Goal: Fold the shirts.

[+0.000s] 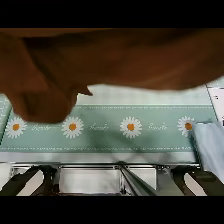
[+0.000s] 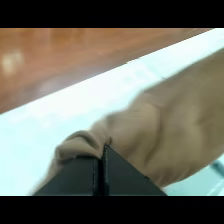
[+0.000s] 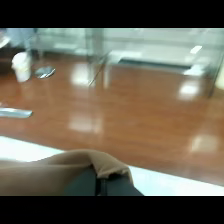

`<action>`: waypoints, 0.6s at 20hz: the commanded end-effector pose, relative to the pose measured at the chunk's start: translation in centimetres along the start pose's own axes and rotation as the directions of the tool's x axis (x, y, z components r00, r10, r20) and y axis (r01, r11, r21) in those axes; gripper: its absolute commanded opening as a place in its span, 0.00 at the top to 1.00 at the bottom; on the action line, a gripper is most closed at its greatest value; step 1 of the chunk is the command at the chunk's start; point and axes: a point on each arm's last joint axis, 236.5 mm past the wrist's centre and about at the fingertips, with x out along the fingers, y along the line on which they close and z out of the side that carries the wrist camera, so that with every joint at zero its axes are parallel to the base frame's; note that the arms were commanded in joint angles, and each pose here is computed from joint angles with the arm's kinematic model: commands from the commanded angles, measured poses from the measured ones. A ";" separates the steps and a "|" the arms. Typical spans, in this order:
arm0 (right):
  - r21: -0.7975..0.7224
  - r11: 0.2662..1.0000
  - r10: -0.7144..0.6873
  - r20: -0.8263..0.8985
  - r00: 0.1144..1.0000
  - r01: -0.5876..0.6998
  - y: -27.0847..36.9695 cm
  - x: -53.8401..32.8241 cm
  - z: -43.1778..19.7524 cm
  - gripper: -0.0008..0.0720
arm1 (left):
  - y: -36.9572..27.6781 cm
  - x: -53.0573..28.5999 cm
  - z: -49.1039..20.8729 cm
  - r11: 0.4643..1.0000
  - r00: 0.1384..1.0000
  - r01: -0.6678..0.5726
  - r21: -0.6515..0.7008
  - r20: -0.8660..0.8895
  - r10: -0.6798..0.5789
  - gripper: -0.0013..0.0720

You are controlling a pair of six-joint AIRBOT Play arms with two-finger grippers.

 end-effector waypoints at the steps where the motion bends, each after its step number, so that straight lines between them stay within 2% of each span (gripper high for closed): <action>1: -0.034 0.997 -0.068 0.033 0.997 0.069 0.0 -5.0 -0.2 0.96 | -3.1 -4.0 -0.9 0.993 0.995 -0.093 0.066 0.031 0.091 0.96; 2: -0.036 0.997 -0.067 0.022 0.997 0.068 0.2 -5.5 -0.6 0.96 | -4.0 -4.7 -1.0 0.992 0.995 -0.096 0.078 0.044 0.093 0.96; 6: -0.039 0.993 -0.113 -0.023 0.993 0.112 -0.8 -6.0 -1.9 0.96 | -7.4 -5.5 -2.2 0.990 1.000 0.022 0.139 0.012 -0.024 0.96; 10: -0.014 0.994 -0.110 -0.123 0.986 0.109 -1.7 -3.2 -4.5 0.96 | -1.6 -2.9 -5.0 0.992 0.987 -0.111 0.056 -0.111 0.117 0.96; 12: 0.009 0.995 -0.099 -0.221 0.970 0.104 -2.4 -0.3 -7.3 0.96 | 1.0 0.3 -7.8 0.994 0.970 -0.110 -0.022 -0.219 0.102 0.96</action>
